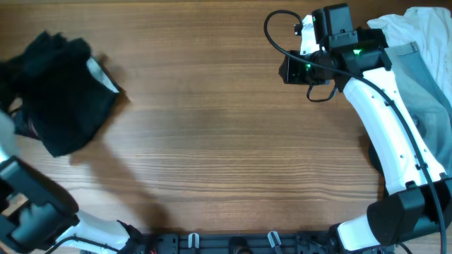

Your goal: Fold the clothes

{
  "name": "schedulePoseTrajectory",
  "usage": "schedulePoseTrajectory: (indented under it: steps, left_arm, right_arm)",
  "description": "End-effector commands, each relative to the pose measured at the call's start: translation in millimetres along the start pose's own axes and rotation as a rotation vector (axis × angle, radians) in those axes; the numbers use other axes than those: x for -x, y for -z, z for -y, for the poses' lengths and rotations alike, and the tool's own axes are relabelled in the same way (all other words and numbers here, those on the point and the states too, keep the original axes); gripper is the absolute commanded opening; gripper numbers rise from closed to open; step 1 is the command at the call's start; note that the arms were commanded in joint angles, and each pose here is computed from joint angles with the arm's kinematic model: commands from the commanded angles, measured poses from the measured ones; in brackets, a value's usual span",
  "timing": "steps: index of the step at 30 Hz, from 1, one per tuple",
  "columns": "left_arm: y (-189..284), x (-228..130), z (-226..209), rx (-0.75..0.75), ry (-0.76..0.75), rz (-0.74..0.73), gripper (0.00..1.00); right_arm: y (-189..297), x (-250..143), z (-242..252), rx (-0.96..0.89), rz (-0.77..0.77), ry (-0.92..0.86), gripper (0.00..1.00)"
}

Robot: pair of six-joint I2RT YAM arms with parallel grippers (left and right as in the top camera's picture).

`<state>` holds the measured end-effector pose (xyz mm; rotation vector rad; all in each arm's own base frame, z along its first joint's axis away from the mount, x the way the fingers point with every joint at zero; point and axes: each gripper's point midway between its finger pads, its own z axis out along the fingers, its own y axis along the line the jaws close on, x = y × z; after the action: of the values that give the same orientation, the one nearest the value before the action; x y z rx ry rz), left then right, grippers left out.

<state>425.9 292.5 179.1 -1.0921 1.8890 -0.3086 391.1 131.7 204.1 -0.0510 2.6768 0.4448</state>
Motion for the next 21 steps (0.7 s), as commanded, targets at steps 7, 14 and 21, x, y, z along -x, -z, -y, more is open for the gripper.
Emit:
schedulePoseTrajectory:
  steps: [7,14,21]
  left_arm:
    - [41,50,-21,-0.089,0.101,0.091,1.0]
    - [-2,-80,119,-0.229,-0.297,-0.17,1.0]
    - [28,-306,163,-0.044,-0.691,-0.633,1.0]
  right_arm:
    - [-4,-4,6,-0.02,-0.023,0.008,0.36]
    - [-23,6,6,-0.007,-0.011,-0.043,0.51]
    - [-21,17,48,-0.084,0.009,0.016,1.0]
